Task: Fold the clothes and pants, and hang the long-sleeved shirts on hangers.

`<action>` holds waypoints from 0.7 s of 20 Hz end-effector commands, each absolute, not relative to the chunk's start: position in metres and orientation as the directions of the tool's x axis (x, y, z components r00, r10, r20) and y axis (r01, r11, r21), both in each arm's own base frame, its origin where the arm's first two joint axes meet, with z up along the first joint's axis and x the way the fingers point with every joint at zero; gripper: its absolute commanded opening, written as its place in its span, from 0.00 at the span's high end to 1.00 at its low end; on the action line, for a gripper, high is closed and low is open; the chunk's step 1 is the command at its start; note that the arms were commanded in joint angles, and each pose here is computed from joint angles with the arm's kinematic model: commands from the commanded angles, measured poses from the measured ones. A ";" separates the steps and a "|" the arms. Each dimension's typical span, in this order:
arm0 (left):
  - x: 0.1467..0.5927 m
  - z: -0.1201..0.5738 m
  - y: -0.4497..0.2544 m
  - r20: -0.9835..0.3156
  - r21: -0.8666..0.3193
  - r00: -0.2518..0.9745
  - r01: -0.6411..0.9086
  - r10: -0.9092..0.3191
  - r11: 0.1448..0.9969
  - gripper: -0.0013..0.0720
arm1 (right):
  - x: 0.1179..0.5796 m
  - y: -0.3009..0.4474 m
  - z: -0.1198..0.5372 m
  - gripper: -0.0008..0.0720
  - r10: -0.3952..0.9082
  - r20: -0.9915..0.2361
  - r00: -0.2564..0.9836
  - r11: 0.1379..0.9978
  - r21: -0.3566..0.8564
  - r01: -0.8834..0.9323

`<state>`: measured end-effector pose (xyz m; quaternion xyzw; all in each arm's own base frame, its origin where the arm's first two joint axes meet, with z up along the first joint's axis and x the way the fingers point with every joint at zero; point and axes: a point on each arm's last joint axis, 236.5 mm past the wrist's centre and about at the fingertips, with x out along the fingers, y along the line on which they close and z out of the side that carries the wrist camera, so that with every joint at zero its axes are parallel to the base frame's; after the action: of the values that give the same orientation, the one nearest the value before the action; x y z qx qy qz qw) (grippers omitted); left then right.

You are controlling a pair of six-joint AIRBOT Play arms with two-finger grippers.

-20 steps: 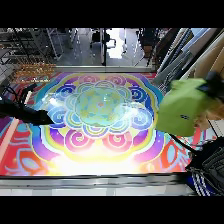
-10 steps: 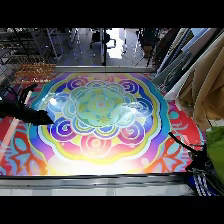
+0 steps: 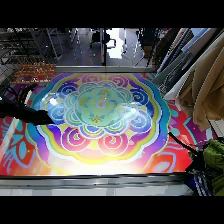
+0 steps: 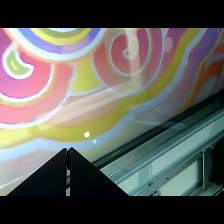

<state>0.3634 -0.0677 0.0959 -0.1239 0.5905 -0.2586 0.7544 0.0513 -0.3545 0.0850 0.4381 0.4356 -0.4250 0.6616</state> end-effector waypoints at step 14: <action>0.359 0.075 -0.028 -0.917 -0.349 0.152 0.138 -0.368 0.927 0.97 | 0.317 -0.153 0.218 0.07 0.255 -0.793 0.553 0.879 0.428 0.209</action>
<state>0.3625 -0.0559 0.0887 -0.1112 0.6023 -0.2334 0.7553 0.2693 -0.2315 0.2163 0.2820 0.4472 -0.1104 0.8416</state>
